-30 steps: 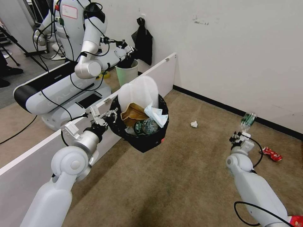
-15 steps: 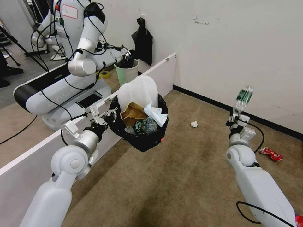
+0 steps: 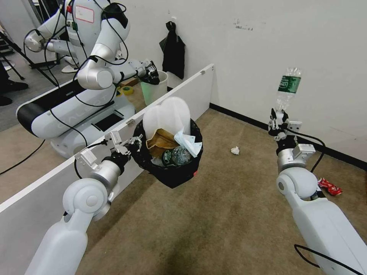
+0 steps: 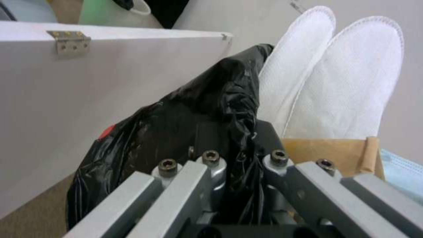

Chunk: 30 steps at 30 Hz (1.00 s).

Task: Pick up the trash bin, then pick up the garbage from the floor and place it into the trash bin.

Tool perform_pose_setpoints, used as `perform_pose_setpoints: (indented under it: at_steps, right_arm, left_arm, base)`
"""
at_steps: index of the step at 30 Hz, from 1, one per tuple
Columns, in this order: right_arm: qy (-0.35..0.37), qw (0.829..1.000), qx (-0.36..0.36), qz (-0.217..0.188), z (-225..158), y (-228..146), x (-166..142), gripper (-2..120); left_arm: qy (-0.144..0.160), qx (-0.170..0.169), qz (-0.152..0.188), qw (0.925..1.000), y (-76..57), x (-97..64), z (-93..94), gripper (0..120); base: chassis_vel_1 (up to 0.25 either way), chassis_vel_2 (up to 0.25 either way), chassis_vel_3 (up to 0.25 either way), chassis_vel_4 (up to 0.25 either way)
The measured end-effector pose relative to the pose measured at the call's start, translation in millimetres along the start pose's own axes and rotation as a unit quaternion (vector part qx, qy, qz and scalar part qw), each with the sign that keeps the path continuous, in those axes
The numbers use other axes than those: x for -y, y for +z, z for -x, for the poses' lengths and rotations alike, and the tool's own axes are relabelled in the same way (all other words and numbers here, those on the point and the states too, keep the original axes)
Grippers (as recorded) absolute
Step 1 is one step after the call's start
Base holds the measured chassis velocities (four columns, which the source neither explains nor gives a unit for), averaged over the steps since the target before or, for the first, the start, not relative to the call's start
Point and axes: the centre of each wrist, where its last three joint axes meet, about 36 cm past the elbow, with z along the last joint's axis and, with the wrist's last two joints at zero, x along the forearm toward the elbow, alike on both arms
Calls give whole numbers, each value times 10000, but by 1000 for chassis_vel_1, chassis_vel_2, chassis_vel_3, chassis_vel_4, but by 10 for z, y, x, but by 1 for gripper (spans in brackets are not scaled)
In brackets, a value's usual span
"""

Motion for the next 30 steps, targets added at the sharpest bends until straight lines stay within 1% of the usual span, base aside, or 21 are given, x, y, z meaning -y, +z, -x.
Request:
perform_pose_setpoints:
  at_steps: [1, 4, 5, 8, 11, 13, 18, 20, 24, 25, 26, 28, 30]
  right_arm:
    - [0, 10000, 0, 0, 0, 0, 0, 28]
    - [-627, 9973, 379, 34, -8, -67, -48, 28]
    - [-627, 9973, 379, 34, -8, -67, -48, 28]
    - [-1083, 9921, 622, 125, -4, -132, -95, 28]
    - [-1188, 9905, 680, 147, 1, -148, -108, 28]
    - [-1407, 9868, 781, 200, 5, -179, -140, 28]
    - [-1670, 9820, 837, 287, -9, -206, -167, 28]
    - [-1937, 9767, 868, 318, -34, -212, -182, 28]
    - [-2163, 9717, 888, 341, -63, -226, -198, 28]
    - [-2364, 9668, 902, 364, -87, -240, -211, 28]
    - [-2364, 9668, 902, 364, -87, -240, -211, 28]
    - [-2697, 9578, 914, 385, -121, -258, -245, 28]
    - [-2784, 9553, 912, 399, -132, -263, -260, 28]
  left_arm:
    - [0, 0, 0, 10000, 0, 0, 0, 4]
    - [-57, -99, -30, 9999, 10, 11, 28, 4]
    - [-57, -99, -30, 9999, 10, 11, 28, 4]
    - [-90, -185, -52, 9998, 30, 27, 38, 4]
    - [-103, -211, -51, 9997, 36, 27, 41, 4]
    - [-160, -280, -82, 9994, 45, 26, 49, 4]
    - [-209, -434, -178, 9987, 47, 49, 69, 4]
    - [-221, -533, -221, 9981, 68, 65, 90, 4]
    - [-206, -592, -264, 9977, 89, 85, 109, 4]
    - [-201, -657, -283, 9972, 113, 99, 124, 4]
    - [-201, -657, -283, 9972, 113, 99, 124, 4]
    - [-191, -708, -321, 9968, 136, 112, 149, 4]
    - [-185, -715, -340, 9967, 138, 117, 156, 4]
  base:
    - [0, 0, 0, 0]
    - [0, 0, 0, 0]
    - [0, 0, 0, 0]
    - [0, 0, 0, 0]
    - [0, 0, 0, 0]
    - [0, 0, 0, 0]
    - [0, 0, 0, 0]
    - [0, 0, 0, 0]
    - [0, 0, 0, 0]
    - [0, 0, 0, 0]
    - [0, 0, 0, 0]
    - [0, 0, 0, 0]
    - [0, 0, 0, 0]
